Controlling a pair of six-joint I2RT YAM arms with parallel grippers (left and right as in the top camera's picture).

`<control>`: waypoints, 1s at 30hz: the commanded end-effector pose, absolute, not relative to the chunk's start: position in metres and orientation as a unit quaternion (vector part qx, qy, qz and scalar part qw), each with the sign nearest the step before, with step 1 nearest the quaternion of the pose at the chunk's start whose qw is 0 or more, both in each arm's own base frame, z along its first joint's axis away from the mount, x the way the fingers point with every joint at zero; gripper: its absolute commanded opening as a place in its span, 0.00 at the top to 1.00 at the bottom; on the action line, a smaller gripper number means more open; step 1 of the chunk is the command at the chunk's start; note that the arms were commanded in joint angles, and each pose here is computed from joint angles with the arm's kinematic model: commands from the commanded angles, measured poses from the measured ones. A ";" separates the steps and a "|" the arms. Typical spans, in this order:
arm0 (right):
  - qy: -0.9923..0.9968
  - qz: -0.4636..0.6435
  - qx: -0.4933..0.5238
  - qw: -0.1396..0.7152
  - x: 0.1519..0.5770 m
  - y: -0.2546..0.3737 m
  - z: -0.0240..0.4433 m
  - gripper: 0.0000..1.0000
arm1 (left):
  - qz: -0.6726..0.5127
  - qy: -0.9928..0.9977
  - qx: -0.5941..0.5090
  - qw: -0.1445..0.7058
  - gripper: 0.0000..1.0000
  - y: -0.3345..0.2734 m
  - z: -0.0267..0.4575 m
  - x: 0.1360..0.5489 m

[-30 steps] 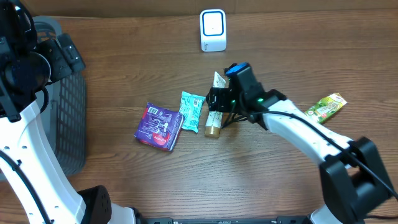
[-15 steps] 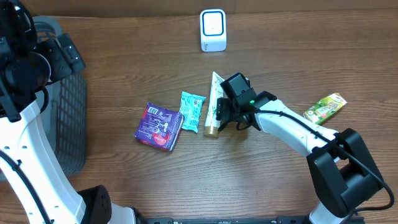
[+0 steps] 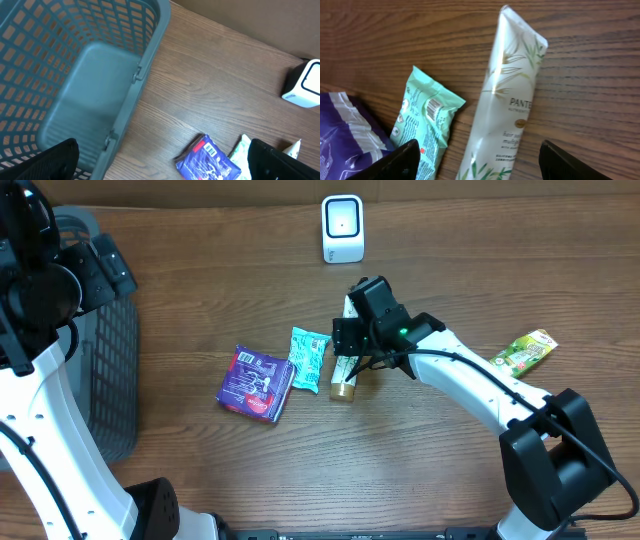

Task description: Scan the item barcode

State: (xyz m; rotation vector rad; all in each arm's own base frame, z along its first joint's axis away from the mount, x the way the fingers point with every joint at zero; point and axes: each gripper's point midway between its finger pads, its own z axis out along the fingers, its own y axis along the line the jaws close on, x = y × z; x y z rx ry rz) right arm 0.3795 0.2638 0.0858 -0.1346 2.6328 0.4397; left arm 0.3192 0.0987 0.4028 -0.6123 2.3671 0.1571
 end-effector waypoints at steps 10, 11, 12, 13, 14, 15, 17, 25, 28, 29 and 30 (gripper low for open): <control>0.976 0.090 -0.056 0.192 0.370 0.252 0.037 0.24 | 0.064 0.910 -0.232 0.337 0.00 0.100 0.402 0.319; 0.977 0.079 -0.053 0.189 0.369 0.247 0.035 0.24 | 0.064 0.910 -0.232 0.337 0.00 0.100 0.402 0.319; 0.979 0.069 -0.050 0.188 0.369 0.242 0.034 0.24 | 0.064 0.910 -0.232 0.337 0.00 0.100 0.402 0.319; 0.979 0.063 -0.047 0.187 0.370 0.238 0.034 0.24 | 0.064 0.910 -0.232 0.337 0.01 0.100 0.402 0.319; 0.980 0.059 -0.043 0.184 0.370 0.233 0.034 0.24 | 0.064 0.910 -0.232 0.337 0.00 0.100 0.402 0.319; 0.981 0.056 -0.040 0.181 0.370 0.229 0.034 0.24 | 0.064 0.910 -0.232 0.338 0.01 0.099 0.402 0.319; 0.984 0.050 -0.015 0.170 0.372 0.217 0.034 0.26 | 0.064 0.910 -0.232 0.337 0.00 0.100 0.402 0.319; 0.984 0.134 0.009 0.119 0.377 0.194 0.042 0.34 | 0.064 0.910 -0.232 0.337 0.00 0.100 0.402 0.319; 0.979 0.166 -0.011 0.116 0.382 0.189 0.049 0.37 | 0.064 0.910 -0.232 0.337 0.00 0.100 0.402 0.319; 0.977 0.177 -0.023 0.116 0.383 0.188 0.050 0.37 | 0.064 0.910 -0.232 0.337 0.00 0.100 0.402 0.319; 0.976 0.183 -0.034 0.117 0.384 0.186 0.051 0.38 | 0.064 0.910 -0.232 0.337 0.00 0.100 0.402 0.319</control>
